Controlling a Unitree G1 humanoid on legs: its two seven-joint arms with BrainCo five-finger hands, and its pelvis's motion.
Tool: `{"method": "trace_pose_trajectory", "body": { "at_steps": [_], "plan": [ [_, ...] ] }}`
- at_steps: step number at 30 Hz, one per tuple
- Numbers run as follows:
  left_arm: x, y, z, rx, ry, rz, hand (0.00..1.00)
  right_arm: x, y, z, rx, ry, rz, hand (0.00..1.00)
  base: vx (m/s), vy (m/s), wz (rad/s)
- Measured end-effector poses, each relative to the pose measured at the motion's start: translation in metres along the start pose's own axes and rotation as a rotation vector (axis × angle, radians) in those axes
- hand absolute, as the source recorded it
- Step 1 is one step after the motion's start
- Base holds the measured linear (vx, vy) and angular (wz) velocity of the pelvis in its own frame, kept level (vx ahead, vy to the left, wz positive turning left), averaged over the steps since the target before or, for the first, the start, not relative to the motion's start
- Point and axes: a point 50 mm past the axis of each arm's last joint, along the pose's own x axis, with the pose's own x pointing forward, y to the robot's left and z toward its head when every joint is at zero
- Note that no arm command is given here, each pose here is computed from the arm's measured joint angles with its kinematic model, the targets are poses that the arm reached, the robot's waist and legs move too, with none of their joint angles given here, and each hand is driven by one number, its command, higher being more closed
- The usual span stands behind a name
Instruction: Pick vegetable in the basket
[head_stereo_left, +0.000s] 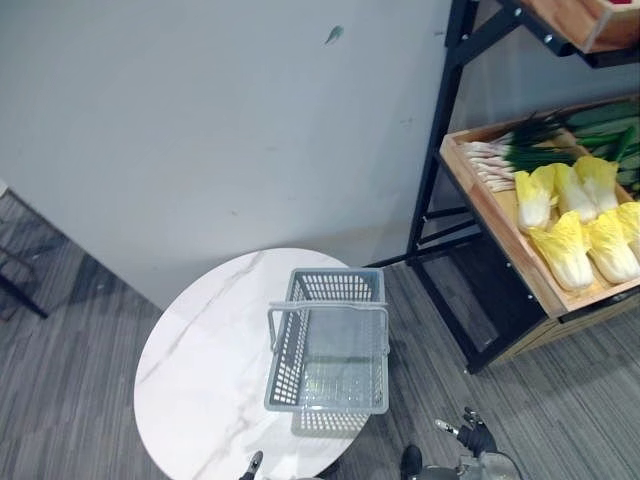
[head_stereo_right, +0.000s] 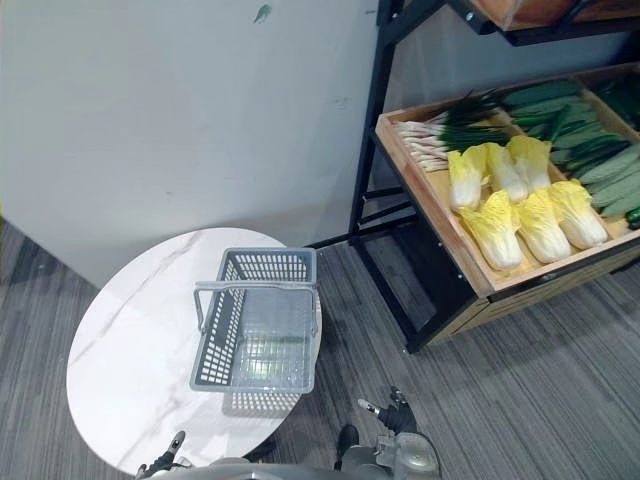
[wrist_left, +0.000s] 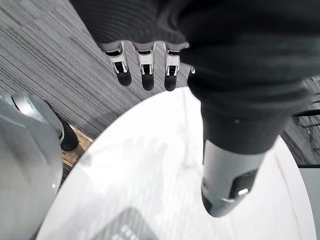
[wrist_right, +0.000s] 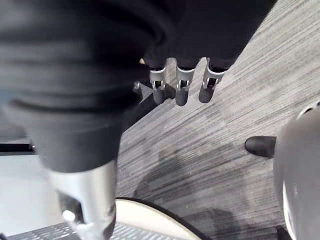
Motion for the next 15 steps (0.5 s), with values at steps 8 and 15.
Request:
{"method": "trace_pose_trajectory", "body": {
  "at_steps": [8,15],
  "plan": [
    [0.003,0.001,0.006,0.068,-0.029,-0.019,0.00,-0.005,-0.020,-0.012,0.052,0.032,-0.191,0.00,-0.11,0.049,0.33],
    [0.015,0.030,0.018,0.153,-0.040,0.004,0.00,-0.008,-0.049,-0.012,0.011,0.046,-0.389,0.00,-0.05,0.101,-0.25]
  ]
}}
